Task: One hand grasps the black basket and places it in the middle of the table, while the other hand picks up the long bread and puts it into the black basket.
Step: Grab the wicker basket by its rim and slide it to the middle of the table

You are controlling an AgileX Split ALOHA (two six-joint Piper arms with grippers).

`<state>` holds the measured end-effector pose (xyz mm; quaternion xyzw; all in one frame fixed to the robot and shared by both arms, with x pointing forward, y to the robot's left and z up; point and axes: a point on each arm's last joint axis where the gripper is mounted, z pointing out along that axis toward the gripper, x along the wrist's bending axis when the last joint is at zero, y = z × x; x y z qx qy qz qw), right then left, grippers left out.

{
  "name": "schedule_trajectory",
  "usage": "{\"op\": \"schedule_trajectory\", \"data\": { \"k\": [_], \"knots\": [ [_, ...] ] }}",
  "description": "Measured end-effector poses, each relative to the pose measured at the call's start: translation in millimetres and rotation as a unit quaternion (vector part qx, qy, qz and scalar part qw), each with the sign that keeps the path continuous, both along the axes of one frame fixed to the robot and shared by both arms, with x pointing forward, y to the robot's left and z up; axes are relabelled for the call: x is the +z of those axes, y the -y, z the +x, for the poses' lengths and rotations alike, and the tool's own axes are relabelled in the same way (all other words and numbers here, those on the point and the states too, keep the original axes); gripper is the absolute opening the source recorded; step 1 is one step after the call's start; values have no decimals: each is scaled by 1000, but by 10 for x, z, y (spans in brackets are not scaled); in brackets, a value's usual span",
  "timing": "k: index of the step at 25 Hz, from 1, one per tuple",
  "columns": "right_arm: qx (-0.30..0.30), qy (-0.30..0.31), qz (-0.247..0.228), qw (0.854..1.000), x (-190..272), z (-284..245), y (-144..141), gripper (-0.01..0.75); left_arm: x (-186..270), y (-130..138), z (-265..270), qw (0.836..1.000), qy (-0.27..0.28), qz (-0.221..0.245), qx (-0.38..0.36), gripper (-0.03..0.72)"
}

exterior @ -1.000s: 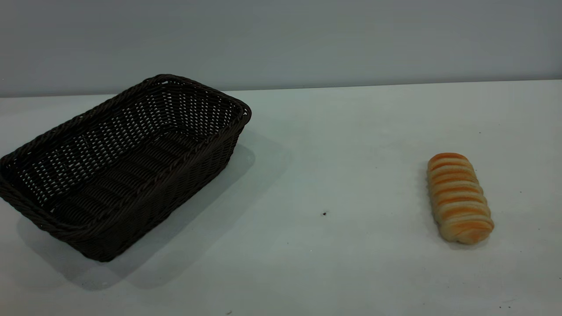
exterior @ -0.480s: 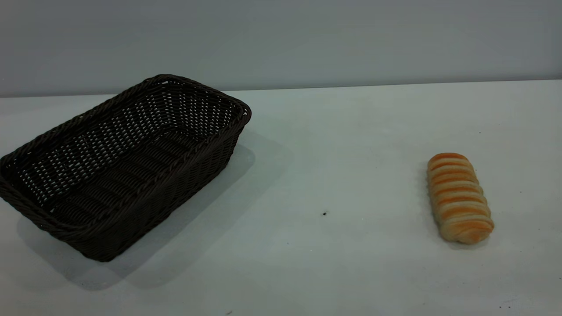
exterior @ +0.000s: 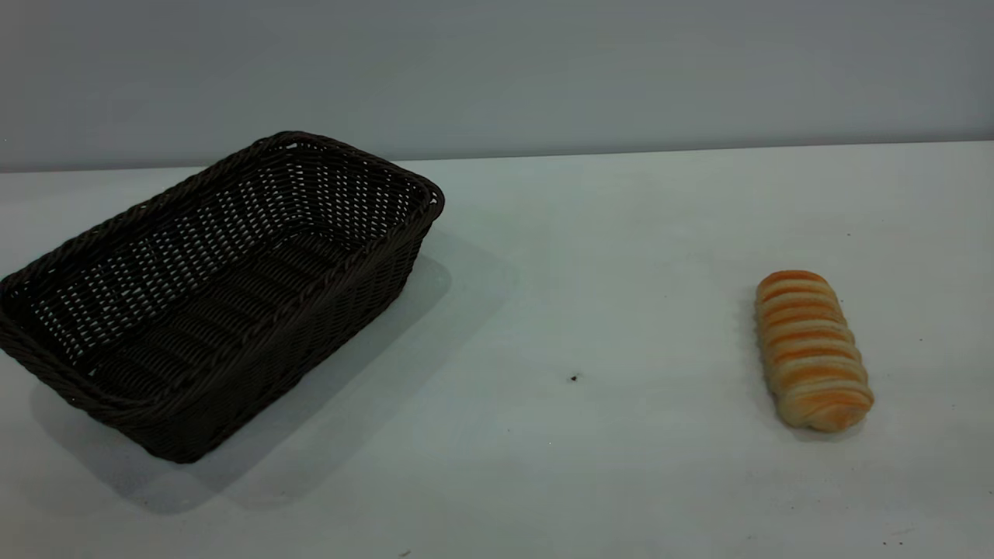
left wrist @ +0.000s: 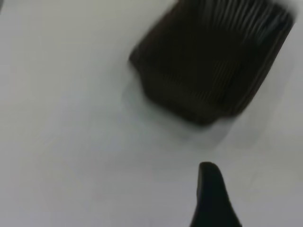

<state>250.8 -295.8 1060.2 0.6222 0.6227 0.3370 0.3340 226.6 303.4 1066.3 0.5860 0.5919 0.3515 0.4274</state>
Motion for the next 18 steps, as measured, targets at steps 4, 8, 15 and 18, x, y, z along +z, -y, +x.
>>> {"op": "schedule_trajectory", "data": {
  "k": [4,8,15,18],
  "knots": [
    [30,-3,17,999,178,315,-50,383,144,17,251,999,-43,-17,15,525],
    [58,-28,18,998,235,725,-76,387,257,46,804,992,-120,-3,31,525],
    [81,-56,9,995,156,1090,-85,391,43,171,2059,951,-302,-12,63,524],
    [85,-75,12,994,114,1132,-89,393,-192,216,2513,930,-362,-4,67,524]
  ]
}}
